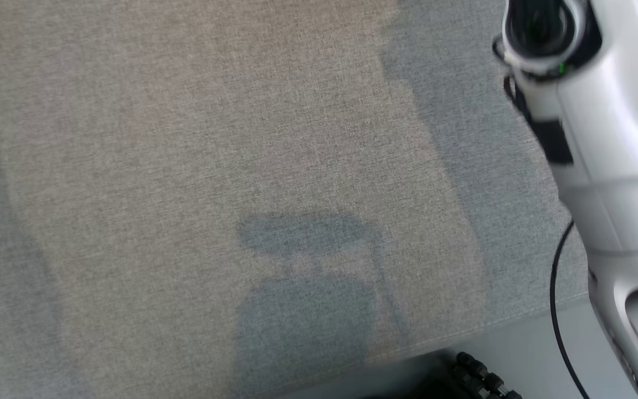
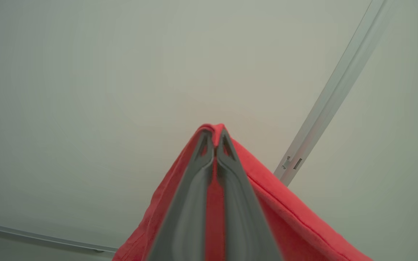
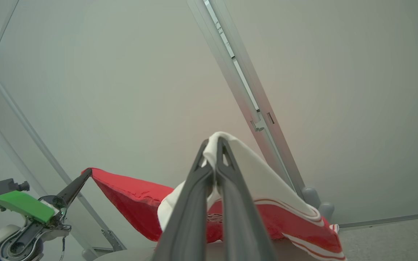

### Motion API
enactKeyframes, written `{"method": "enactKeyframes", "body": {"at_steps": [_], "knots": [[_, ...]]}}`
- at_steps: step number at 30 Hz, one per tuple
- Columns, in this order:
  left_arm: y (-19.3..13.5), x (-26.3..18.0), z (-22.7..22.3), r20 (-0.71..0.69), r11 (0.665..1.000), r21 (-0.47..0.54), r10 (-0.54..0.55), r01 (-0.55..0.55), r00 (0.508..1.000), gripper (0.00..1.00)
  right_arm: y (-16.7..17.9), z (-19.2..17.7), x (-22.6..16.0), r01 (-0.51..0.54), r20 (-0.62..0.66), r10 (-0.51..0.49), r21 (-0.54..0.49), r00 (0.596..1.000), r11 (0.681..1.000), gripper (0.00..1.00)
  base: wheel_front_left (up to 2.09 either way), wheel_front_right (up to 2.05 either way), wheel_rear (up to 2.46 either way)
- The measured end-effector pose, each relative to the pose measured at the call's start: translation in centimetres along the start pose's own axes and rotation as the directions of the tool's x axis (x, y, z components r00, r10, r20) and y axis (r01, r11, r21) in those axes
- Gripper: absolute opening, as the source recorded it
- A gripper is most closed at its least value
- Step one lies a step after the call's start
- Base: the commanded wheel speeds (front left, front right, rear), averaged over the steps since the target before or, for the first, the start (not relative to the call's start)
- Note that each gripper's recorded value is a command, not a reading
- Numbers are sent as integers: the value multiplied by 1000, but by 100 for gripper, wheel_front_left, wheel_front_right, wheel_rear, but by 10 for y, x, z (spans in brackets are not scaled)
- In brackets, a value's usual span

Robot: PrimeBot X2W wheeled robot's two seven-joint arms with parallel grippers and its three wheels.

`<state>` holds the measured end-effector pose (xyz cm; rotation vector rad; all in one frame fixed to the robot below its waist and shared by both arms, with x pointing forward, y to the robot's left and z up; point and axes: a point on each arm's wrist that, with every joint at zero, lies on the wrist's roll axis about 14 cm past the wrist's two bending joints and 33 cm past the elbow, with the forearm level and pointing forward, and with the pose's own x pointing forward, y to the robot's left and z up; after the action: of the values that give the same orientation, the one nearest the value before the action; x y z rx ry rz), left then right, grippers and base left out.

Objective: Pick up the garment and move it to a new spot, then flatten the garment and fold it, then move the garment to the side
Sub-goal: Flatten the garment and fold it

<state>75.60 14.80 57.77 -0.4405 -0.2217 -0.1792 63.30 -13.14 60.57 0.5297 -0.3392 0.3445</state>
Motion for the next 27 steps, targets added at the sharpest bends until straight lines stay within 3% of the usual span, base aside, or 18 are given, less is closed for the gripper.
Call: {"method": "enactKeyframes", "body": {"at_steps": [7, 11, 20, 27], "knots": [[5, -49, -11, -13, 997, -76, 3, -4, 1000, 0, 4, -4, -60, 15, -49, -13, 33, 999, 999, 0, 0, 0, 0], [12, -98, -23, -52, 994, -110, 10, -16, 999, 0, -5, -7, -106, 86, -90, -82, 37, 993, 996, 0, 0, 0, 0], [23, -228, -36, -146, 983, -138, 98, -118, 984, 0, -2, -19, -210, 285, -176, -259, 147, 950, 947, 0, 0, 0, 0], [18, -307, -30, -163, 968, -129, 192, -213, 968, 0, 14, -23, -261, 360, -228, -316, 188, 921, 914, 0, 0, 0, 0]]}}
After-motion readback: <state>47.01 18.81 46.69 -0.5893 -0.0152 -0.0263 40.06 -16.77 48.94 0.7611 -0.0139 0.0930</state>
